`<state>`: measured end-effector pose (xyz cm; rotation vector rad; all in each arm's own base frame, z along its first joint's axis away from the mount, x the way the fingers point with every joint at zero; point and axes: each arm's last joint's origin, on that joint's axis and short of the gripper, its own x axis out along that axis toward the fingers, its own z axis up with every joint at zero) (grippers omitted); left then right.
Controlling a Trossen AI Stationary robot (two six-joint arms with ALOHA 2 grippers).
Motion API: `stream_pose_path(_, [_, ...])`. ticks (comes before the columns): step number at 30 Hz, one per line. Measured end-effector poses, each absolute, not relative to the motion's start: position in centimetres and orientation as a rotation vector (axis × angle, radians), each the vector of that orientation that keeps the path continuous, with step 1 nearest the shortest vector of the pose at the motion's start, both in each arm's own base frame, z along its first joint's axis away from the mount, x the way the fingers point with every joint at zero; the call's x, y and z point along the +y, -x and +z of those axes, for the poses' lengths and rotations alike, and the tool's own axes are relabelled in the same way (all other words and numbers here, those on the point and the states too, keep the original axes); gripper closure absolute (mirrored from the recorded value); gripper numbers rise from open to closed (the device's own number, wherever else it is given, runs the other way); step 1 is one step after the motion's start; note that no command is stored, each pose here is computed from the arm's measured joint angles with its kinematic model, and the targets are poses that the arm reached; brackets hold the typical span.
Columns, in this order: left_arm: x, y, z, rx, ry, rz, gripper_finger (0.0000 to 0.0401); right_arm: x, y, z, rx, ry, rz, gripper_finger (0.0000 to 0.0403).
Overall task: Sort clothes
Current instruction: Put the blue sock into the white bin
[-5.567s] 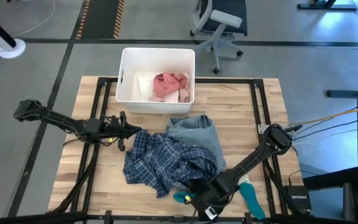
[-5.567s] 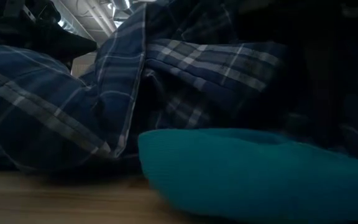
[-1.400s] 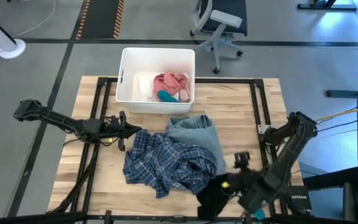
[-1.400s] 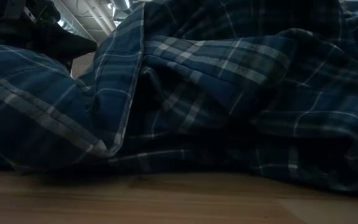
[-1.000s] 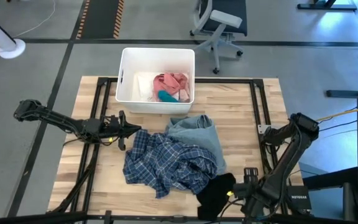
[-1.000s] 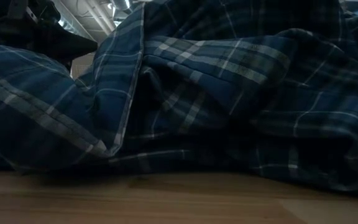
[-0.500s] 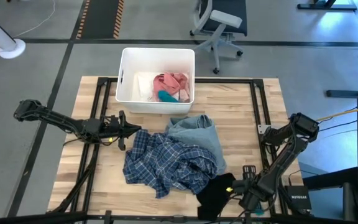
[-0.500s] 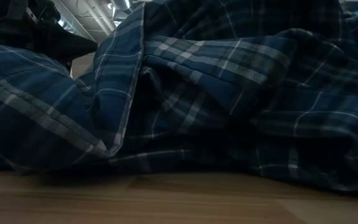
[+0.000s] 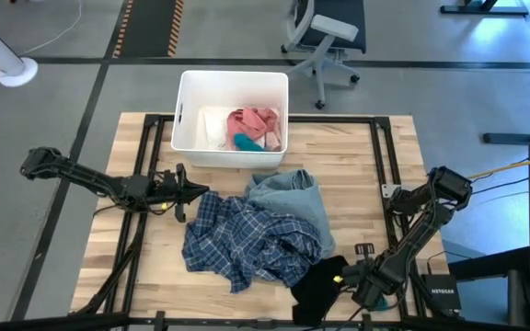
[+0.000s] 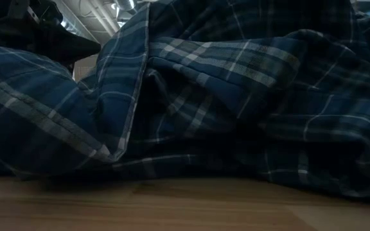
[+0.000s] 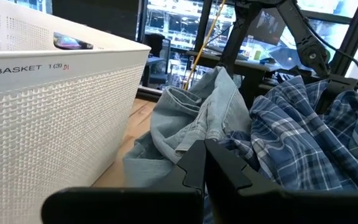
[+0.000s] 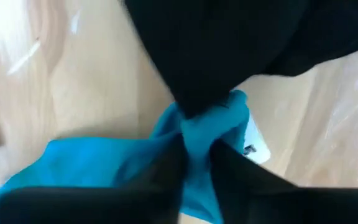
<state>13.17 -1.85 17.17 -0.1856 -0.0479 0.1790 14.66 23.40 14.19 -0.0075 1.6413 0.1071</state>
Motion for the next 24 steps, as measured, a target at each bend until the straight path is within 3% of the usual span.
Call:
stream_pose_path(2, [-1.9, -13.2, 17.2, -0.048, 0.185, 0.179, 0.0401, 23.5, -14.6, 14.4, 1.664, 0.025, 0.128, 0.0371])
stream_pose_path(4, [-1.9, -13.2, 17.2, -0.047, 0.174, 0.179, 0.0401, 23.5, -14.6, 15.0, 1.7, 0.054, 0.141, 0.0389])
stream_pose_path(10, [-1.9, -13.2, 17.2, -0.047, 0.167, 0.179, 0.0401, 24.1, -15.0, 18.6, 1.718, 0.095, 0.151, 0.0357])
stream_pose_path(18, [-1.9, -13.2, 17.2, -0.047, 0.167, 0.179, 0.0401, 24.8, -16.2, 24.9, 1.533, 0.209, 0.169, 0.0393])
stream_pose_path(24, [-1.9, -13.2, 17.2, -0.048, 0.167, 0.179, 0.0401, 24.3, -18.1, 29.1, 1.329, 0.353, 0.162, 0.0378])
